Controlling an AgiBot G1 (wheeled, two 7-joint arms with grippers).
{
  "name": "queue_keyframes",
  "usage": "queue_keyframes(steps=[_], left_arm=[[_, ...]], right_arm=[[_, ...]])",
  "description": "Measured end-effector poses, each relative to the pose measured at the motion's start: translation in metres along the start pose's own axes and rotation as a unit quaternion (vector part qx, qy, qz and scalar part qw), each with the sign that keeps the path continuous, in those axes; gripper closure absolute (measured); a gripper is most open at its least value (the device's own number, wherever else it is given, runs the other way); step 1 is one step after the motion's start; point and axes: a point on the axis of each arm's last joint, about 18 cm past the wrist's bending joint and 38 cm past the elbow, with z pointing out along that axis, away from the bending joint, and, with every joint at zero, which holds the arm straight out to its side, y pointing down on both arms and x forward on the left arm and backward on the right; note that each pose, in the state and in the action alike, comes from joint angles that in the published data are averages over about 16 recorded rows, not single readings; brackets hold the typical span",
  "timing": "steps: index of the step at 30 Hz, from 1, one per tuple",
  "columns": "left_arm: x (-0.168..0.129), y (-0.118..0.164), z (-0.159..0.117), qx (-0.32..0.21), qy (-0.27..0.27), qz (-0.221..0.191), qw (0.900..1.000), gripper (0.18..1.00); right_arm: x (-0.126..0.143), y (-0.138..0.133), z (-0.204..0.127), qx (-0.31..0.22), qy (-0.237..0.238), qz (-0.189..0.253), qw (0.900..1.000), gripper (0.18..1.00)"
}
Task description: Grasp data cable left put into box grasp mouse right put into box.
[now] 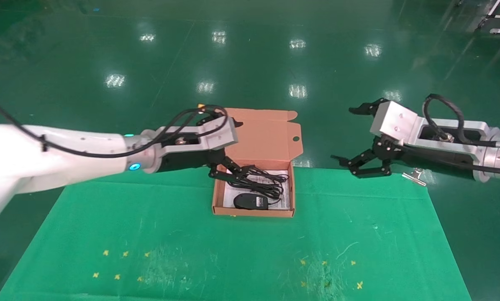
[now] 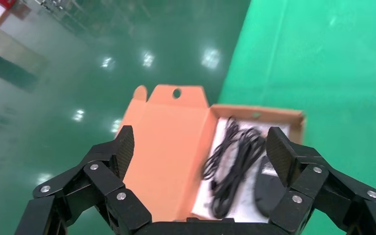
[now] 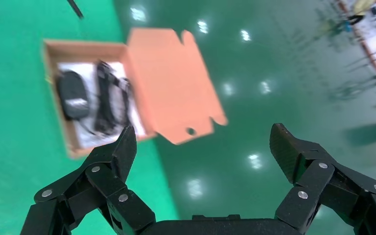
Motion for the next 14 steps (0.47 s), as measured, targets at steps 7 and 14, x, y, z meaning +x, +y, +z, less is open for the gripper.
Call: queue_keyframes(steps=[7, 14], left_arm=[[0.016, 0.005, -0.031, 0.049, 0.021, -0.072, 0.996, 0.197], [0.023, 0.006, -0.049, 0.073, 0.03, -0.102, 0.9916, 0.185]], right_arm=[[-0.023, -0.008, -0.006, 0.042, -0.039, 0.051, 0.997, 0.178], [-0.033, -0.012, -0.011, 0.064, -0.059, 0.074, 0.993, 0.178]])
